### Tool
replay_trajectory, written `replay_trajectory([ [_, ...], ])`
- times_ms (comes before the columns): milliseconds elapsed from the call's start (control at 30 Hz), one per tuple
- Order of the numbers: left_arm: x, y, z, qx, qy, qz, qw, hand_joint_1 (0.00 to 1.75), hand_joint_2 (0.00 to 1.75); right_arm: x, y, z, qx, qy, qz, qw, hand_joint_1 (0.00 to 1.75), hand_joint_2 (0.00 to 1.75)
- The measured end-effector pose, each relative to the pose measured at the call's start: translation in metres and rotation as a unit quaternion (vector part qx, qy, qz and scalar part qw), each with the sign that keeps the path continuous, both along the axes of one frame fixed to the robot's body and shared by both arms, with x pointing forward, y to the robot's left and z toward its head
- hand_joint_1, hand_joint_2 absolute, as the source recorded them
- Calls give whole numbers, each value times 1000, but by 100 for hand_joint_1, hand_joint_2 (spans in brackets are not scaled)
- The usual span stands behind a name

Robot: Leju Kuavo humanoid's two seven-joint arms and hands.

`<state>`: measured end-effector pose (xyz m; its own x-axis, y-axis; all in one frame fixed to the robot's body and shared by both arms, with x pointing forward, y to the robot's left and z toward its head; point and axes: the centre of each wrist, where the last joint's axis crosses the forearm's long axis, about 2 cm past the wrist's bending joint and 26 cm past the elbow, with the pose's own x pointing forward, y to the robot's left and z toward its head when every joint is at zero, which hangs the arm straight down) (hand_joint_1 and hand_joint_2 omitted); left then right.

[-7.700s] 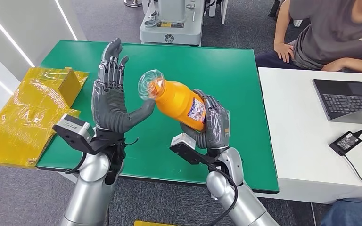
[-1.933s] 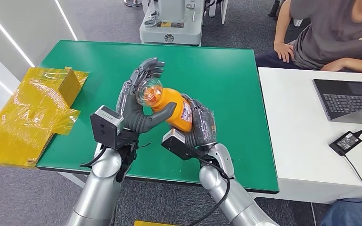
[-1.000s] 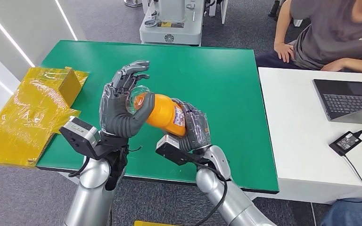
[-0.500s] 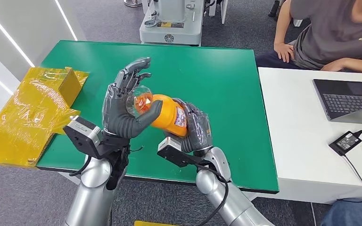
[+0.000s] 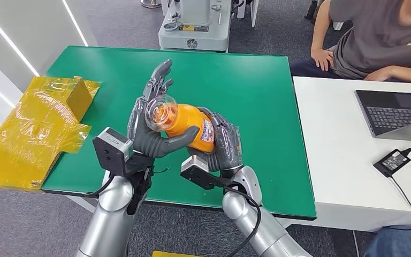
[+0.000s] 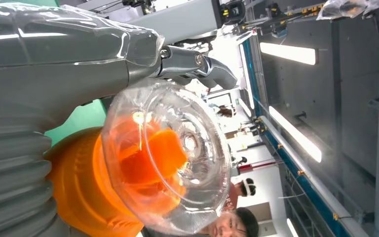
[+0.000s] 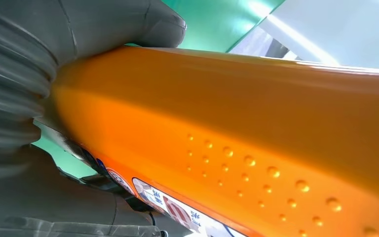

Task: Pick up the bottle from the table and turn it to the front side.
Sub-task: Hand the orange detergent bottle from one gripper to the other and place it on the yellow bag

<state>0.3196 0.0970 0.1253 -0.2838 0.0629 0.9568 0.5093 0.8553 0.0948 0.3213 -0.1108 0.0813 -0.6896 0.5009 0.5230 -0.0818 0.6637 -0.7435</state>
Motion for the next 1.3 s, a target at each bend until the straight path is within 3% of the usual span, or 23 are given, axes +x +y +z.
replay_trajectory([
  [133,3,0,-3,-1,2,0,1000,0,175,1,1,0,-5,9,7,1000,175,175],
  [267,5,1,-6,-1,5,3,1000,168,175,3,1,0,-13,19,14,1000,175,175],
  [333,5,1,-7,-2,8,5,1000,175,175,4,1,0,-15,22,15,1000,175,175],
  [967,6,-2,-14,-9,17,-3,1000,175,175,7,-2,-3,-23,34,10,999,170,175],
  [1033,6,-3,-15,-10,19,-3,1000,175,175,7,-1,-3,-25,39,10,999,114,175],
  [1100,6,-3,-16,-9,21,-3,1000,175,175,7,-1,-4,-28,44,9,999,31,175],
  [1167,6,-2,-17,-8,22,-3,1000,175,175,7,-1,-4,-31,47,9,998,0,175],
  [1300,6,-2,-17,-4,21,-3,1000,175,175,6,-1,-5,-31,56,13,998,0,175],
])
